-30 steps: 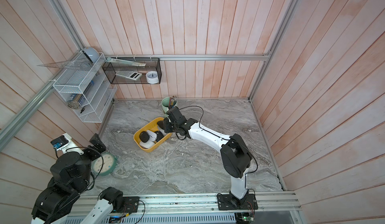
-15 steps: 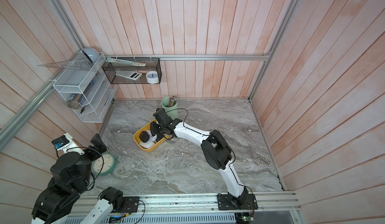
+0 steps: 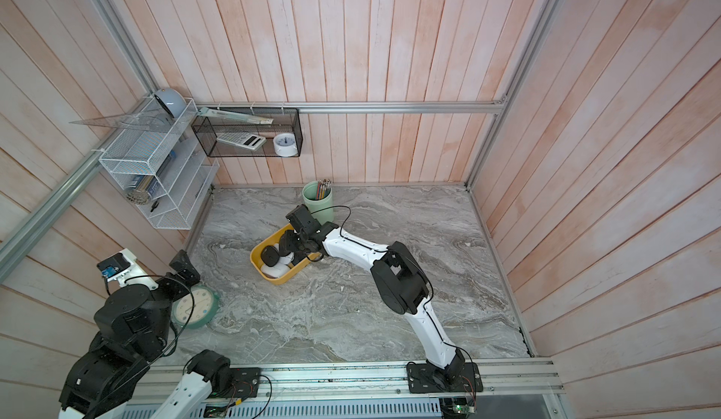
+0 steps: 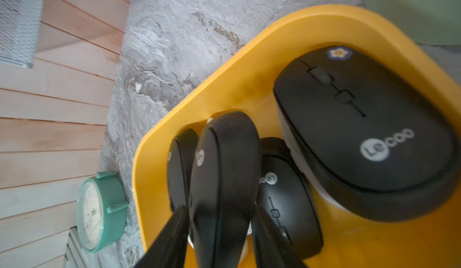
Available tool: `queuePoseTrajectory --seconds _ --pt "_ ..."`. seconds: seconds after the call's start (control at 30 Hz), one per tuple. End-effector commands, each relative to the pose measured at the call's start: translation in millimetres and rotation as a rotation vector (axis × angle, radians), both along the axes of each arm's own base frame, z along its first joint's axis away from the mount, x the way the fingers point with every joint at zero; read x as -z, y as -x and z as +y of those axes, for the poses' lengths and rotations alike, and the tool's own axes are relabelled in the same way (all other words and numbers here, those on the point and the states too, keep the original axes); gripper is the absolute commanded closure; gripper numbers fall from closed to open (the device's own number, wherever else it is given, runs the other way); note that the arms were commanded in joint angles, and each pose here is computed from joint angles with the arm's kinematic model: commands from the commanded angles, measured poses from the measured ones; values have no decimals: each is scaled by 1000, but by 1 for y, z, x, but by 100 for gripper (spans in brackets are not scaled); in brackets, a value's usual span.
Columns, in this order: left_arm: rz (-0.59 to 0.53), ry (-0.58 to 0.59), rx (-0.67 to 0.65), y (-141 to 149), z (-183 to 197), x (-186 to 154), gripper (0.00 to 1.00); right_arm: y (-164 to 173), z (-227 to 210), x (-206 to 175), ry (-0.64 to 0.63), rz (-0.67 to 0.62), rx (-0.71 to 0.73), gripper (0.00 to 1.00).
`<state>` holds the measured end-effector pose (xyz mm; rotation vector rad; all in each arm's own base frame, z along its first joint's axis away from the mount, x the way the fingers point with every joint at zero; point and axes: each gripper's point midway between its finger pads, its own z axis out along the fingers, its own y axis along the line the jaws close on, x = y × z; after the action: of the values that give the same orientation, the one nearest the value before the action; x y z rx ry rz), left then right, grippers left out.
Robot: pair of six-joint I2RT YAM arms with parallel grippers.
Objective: Put the mouse in the storage box
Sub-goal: Place the mouse in the storage box.
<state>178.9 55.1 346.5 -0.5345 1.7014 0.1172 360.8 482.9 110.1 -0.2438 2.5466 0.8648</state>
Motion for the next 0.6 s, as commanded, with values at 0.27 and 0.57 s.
queuePoseTrajectory --seconds 0.27,0.57 --pt "11 -10 10 -7 -3 3 0 -5 -29 -8 124 -60 28 38" --pt "36 -18 16 -13 -6 6 0 12 -75 -59 204 -240 18 33"
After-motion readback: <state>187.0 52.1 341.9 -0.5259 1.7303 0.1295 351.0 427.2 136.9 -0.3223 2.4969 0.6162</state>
